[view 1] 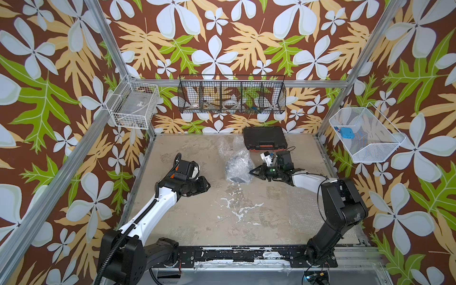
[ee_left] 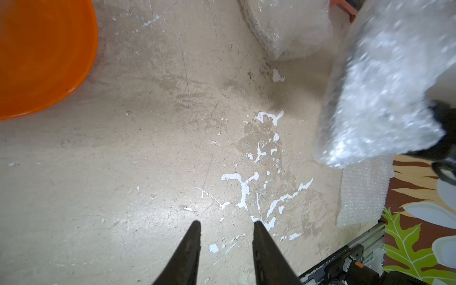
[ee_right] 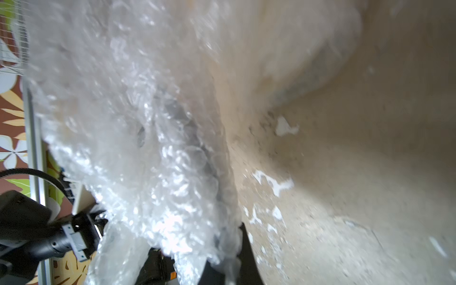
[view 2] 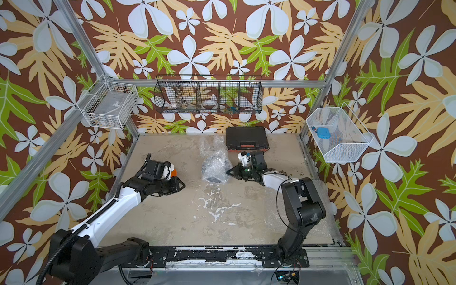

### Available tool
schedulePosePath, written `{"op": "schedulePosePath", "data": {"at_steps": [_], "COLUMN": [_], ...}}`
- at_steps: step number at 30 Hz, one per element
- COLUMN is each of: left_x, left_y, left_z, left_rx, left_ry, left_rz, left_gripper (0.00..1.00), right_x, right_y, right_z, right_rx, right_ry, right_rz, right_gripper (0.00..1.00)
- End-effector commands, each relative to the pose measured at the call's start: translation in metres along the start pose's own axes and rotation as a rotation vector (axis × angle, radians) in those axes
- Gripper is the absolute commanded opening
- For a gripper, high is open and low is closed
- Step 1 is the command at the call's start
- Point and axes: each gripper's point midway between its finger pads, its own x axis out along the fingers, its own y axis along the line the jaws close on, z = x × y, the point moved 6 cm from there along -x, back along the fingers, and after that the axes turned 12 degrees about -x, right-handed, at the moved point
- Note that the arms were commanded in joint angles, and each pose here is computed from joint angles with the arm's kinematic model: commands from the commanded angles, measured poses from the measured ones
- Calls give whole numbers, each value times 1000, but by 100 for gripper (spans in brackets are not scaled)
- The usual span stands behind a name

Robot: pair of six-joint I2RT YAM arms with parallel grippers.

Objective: Wrap dinner plates in bubble wrap
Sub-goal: Pick up the bubble wrap from the center of the board, then place the bubble wrap at the center of the board.

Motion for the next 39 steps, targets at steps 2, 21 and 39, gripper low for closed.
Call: {"op": "schedulePosePath", "data": {"at_steps": [2, 21, 39], "left_x": [-4, 10, 21], "left_y": [0, 24, -2], "left_z": [7, 2, 42], "left_rx": [28, 38, 67], "left_ry": [-47, -29, -13], "left_rz": [18, 134, 123], "left_gripper": [38, 40, 40], "right_x": [9, 87, -106], "right_y": [14, -81, -96], "right_z": [50, 89, -10], "right_rx": [-11, 145, -24], "right_ry": [-34, 54, 158], "right_rz": [12, -204, -776], "right_gripper": [0, 9, 53]}}
